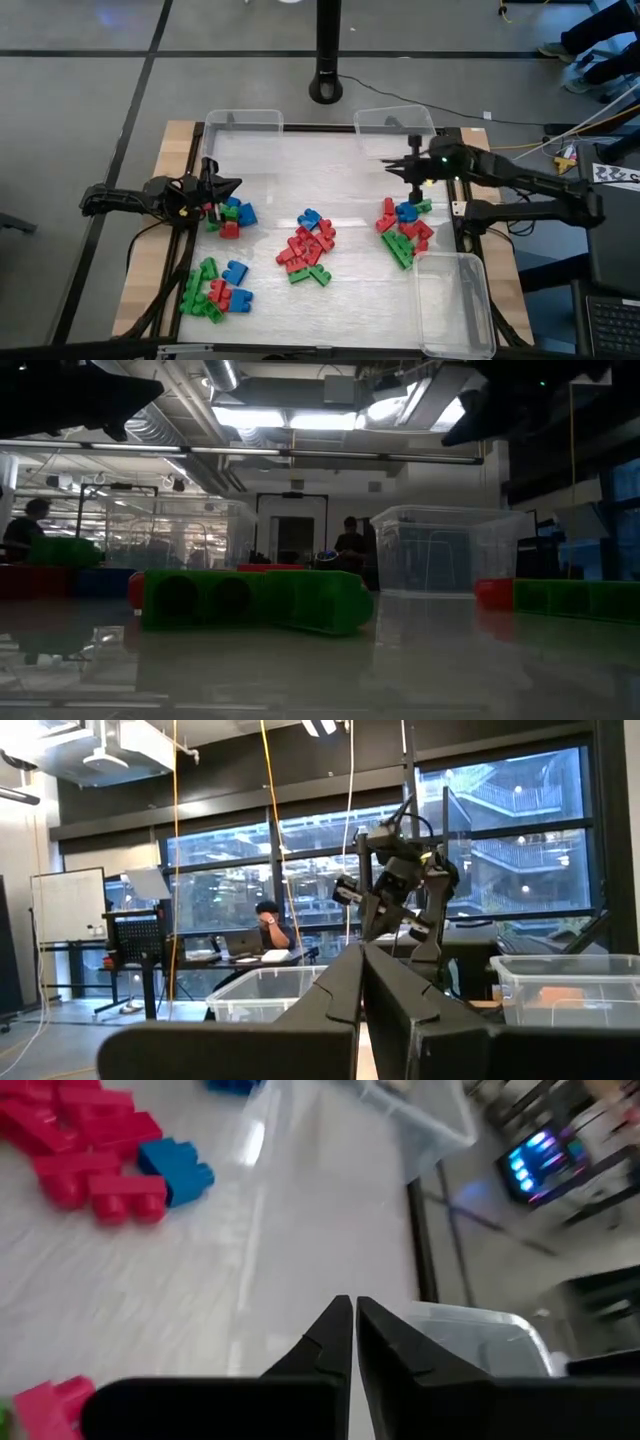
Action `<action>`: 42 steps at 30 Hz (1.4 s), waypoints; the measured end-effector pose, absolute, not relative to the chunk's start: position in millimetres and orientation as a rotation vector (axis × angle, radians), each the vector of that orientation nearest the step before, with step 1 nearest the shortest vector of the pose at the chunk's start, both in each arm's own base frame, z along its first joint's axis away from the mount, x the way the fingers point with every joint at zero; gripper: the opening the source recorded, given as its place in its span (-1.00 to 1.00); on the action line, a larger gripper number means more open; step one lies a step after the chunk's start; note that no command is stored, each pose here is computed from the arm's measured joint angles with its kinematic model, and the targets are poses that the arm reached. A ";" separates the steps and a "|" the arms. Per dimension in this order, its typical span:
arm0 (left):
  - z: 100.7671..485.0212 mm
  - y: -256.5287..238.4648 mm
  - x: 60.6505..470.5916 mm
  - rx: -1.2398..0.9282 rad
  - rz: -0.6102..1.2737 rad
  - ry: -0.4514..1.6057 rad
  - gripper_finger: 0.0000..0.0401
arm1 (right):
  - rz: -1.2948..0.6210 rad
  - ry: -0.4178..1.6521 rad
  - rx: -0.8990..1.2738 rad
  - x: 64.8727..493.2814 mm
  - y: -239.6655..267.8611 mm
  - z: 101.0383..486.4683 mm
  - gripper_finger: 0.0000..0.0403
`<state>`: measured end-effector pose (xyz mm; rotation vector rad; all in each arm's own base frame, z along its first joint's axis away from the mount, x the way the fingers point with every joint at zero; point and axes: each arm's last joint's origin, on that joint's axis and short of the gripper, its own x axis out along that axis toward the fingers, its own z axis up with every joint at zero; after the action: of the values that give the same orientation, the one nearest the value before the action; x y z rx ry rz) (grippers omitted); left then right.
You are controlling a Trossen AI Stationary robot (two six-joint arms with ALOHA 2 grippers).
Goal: Sort blocks
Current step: Put the red game piece into the top right transparent bin
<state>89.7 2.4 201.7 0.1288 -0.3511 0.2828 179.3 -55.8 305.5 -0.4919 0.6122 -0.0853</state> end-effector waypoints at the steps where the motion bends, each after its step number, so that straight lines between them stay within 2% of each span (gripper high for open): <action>1: 201.6 2.4 89.8 0.129 0.283 -0.351 -0.98 | -0.071 0.632 -0.480 183.1 -56.8 306.8 -0.89; 8: 201.5 2.4 89.8 0.144 0.285 -0.347 -0.98 | -0.028 0.727 -0.308 210.0 -63.7 293.5 -0.88; 11: 201.4 2.4 89.8 0.145 0.286 -0.346 -0.98 | -0.020 0.790 -0.189 217.4 -65.0 281.3 -0.75; 14: 201.0 2.4 90.0 0.140 0.284 -0.343 -0.98 | 0.013 0.892 -0.098 220.1 -64.8 267.3 -0.47; 21: 200.7 2.4 90.1 0.139 0.284 -0.340 -0.98 | 0.068 1.159 0.134 225.1 -64.0 231.8 0.38; 24: 200.8 2.4 90.1 0.140 0.284 -0.340 -0.98 | 0.029 1.226 0.204 228.4 -65.6 221.5 0.63; 27: 200.8 2.4 90.1 0.141 0.284 -0.340 -0.98 | -0.034 1.267 0.268 231.8 -67.3 213.9 0.79; 31: 200.9 2.4 90.1 0.141 0.284 -0.341 -0.98 | -0.093 1.297 0.323 234.8 -68.8 207.4 0.88; 42: 201.9 2.4 89.7 0.135 0.285 -0.352 -0.98 | -0.276 1.336 0.390 233.7 -71.3 197.7 0.89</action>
<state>89.7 2.4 201.9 0.1347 -0.3522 0.2849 233.7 -71.3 197.7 0.3896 1.3359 -0.2758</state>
